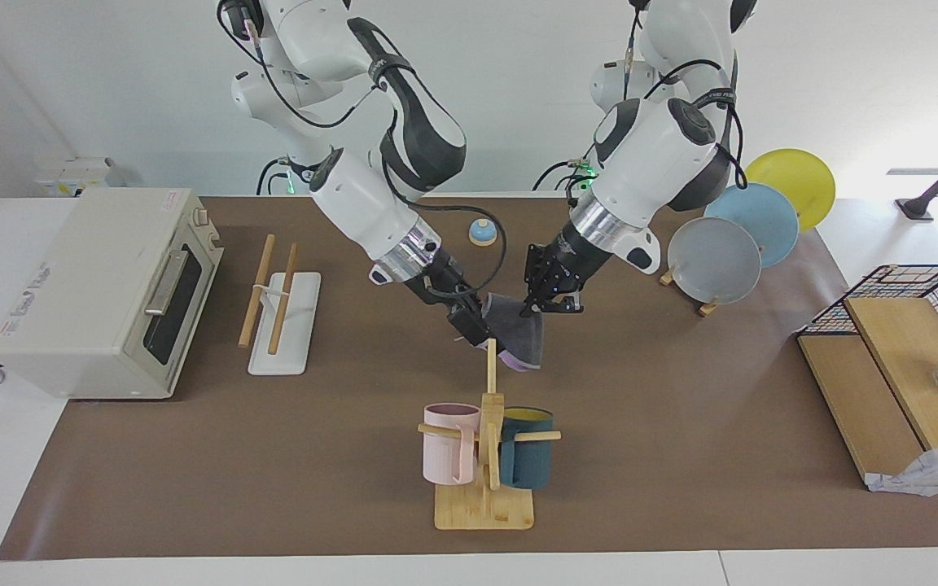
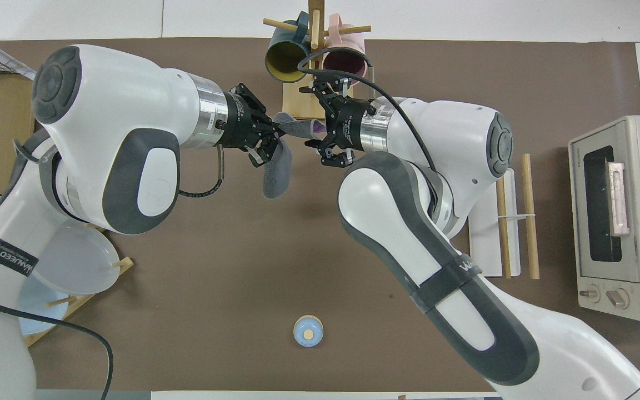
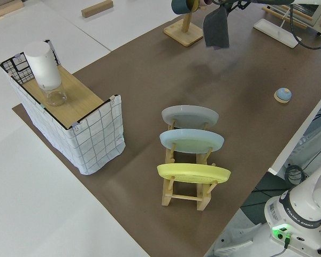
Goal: Fold towel and hang on rack
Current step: 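Bring the towel toward the right gripper and grasp it with the right gripper, then open the left gripper while the right gripper carries the towel away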
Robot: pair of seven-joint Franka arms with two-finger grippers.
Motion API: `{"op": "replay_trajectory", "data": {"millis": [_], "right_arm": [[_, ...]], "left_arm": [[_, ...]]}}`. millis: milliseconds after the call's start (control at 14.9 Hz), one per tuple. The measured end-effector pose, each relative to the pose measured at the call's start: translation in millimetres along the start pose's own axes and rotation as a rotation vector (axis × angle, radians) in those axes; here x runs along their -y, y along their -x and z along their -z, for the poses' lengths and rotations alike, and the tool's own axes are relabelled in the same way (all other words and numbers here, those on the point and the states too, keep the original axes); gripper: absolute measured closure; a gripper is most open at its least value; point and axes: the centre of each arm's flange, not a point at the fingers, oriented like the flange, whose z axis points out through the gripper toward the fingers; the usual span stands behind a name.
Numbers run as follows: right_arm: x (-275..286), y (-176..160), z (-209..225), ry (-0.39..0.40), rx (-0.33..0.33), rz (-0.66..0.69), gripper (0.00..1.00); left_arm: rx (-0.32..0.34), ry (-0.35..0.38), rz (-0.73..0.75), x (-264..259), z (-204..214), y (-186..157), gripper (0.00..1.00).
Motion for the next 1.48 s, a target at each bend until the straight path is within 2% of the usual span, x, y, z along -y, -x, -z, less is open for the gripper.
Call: {"op": "replay_trajectory", "data": {"millis": [470,537,604,1007,1208,1409,1477], "right_arm": [[6.5,6.4,-1.1,0.009,0.021,0.016,0.84],[6.6,6.9,-1.0,0.011,0.023,0.019,0.93],[6.3,7.1,-1.3,0.014,0.024,0.028,0.98],[2.0,9.2,-4.9,0.059,0.048,0.080,0.98],[2.3,9.8,-4.7,0.061,0.053,0.117,0.98],[1.4,9.5,-5.3,0.074,0.053,0.146,0.98],[0.5,9.3,-5.8,0.087,0.050,0.158,0.98]], "left_arm": [[0.002,-0.002,0.017,1.9,0.0,-0.5,0.98],[0.002,-0.003,0.019,2.3,-0.2,-0.2,0.98],[0.002,-0.004,0.020,2.7,-0.5,0.0,0.98],[0.007,0.002,0.039,8.3,5.6,4.8,0.98],[0.008,0.008,0.048,11.3,10.9,6.1,0.95],[0.000,0.003,0.047,15.1,8.1,3.8,0.65],[-0.004,0.001,0.048,16.2,6.6,2.4,0.52]]}}
